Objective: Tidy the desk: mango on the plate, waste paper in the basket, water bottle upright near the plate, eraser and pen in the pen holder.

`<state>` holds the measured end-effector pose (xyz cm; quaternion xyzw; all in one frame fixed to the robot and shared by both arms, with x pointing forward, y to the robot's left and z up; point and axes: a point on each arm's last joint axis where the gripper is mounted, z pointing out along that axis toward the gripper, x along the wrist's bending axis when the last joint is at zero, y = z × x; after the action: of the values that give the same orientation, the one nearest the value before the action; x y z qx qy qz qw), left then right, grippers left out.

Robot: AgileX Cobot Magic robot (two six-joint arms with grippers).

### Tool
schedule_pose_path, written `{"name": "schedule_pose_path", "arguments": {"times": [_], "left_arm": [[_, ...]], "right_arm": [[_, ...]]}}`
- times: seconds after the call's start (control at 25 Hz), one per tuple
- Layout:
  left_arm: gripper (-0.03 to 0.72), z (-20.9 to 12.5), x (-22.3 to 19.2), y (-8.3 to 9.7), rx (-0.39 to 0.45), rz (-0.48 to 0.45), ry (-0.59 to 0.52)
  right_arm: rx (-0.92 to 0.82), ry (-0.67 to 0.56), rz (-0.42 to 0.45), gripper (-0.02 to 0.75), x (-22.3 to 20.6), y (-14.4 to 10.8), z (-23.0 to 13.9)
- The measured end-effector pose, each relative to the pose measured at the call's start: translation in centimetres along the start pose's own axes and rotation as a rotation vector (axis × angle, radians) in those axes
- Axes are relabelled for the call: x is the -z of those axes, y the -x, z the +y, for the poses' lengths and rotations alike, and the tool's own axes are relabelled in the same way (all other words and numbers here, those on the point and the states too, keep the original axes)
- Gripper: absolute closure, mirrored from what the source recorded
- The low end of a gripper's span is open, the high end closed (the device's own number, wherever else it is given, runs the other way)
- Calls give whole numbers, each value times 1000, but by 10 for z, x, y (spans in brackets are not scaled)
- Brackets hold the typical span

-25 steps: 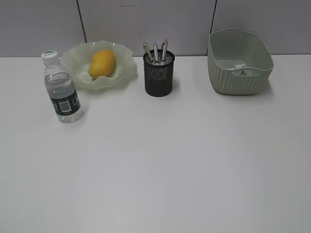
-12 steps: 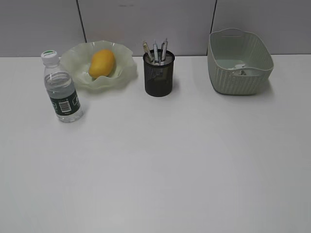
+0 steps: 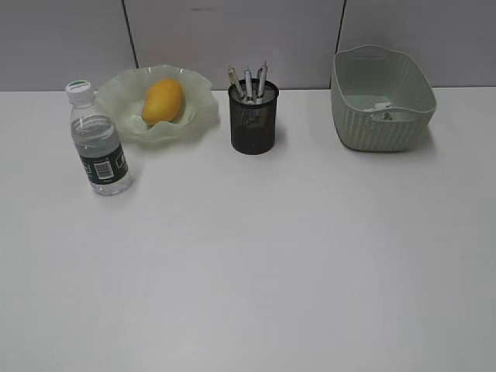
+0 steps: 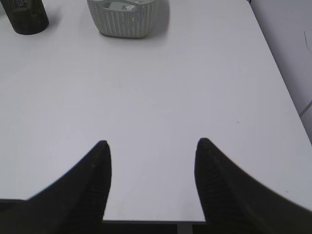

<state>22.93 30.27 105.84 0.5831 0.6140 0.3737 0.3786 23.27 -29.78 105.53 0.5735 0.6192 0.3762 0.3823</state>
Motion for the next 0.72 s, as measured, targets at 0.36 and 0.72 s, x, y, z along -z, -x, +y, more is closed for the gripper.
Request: {"name": "schedule_pose_path", "arguments": {"times": [0.36, 0.72], "left_arm": [[449, 0, 0, 0, -5, -10, 0], [449, 0, 0, 0, -20, -48, -2]], "right_arm": [[0, 0, 0, 296, 0, 0, 0], [0, 0, 0, 297, 0, 0, 0]]}}
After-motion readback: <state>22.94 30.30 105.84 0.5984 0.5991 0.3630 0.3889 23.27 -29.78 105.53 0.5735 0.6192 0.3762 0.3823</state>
